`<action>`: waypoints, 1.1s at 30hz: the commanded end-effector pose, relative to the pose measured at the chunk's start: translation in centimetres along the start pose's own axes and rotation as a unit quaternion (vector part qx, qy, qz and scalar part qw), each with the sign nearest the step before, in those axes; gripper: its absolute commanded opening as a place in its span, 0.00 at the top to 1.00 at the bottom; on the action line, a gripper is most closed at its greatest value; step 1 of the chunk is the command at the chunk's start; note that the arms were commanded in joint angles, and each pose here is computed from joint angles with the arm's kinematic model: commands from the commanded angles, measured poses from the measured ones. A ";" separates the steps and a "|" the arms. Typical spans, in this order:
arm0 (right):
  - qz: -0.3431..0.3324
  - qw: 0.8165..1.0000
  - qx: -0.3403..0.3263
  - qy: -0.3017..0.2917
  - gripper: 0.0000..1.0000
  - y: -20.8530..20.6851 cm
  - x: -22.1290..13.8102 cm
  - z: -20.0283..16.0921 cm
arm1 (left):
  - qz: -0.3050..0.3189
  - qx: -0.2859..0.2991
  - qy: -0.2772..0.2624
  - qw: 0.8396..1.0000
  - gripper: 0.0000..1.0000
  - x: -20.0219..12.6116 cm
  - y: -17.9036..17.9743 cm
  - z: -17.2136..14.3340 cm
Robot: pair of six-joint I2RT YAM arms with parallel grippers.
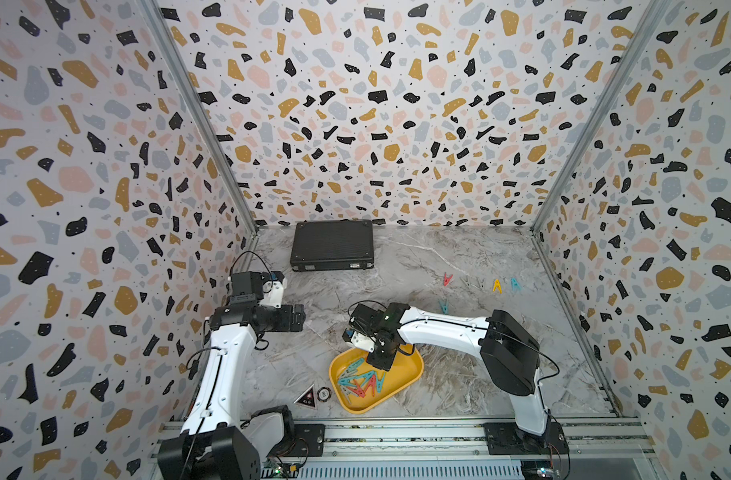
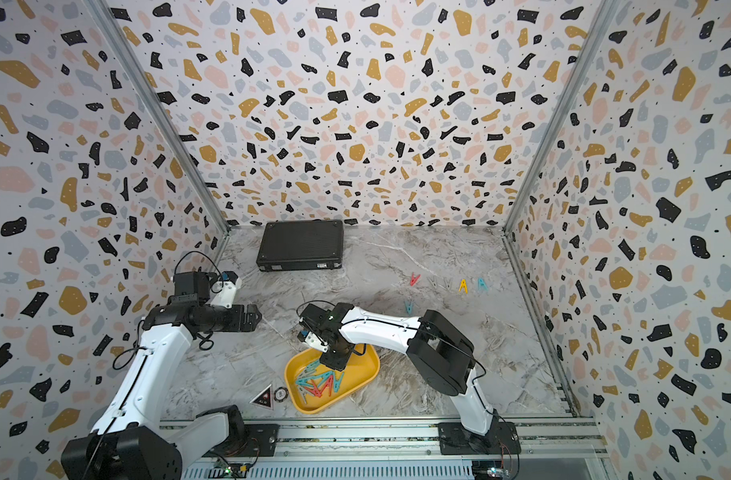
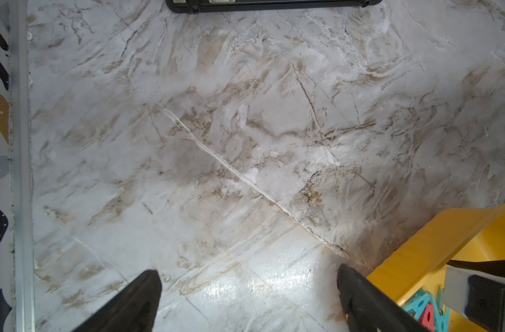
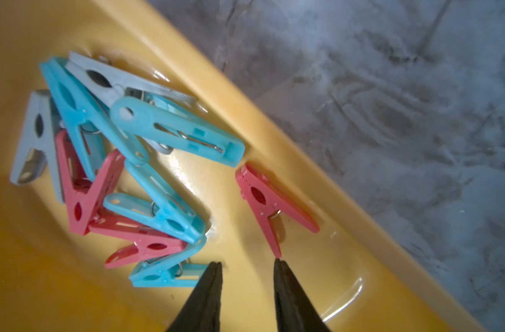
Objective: Take the clothespins out of the storage box
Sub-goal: Pick up the clothespin from the storage box.
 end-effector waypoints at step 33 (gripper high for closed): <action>-0.017 0.998 -0.035 -0.045 0.69 -0.1 -2.8 0.4 | -0.010 -0.005 0.003 1.000 0.00 0.1 0.2 0.0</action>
Point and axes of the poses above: each gripper's point midway between its finger pads, its own x axis out along the fingers, its own y axis along the line the jaws close on, z = x × y, the point moved 4 cm from there along -x, back along the fingers, and after that the axes turned 6 degrees about -x, right-handed, at the moved point
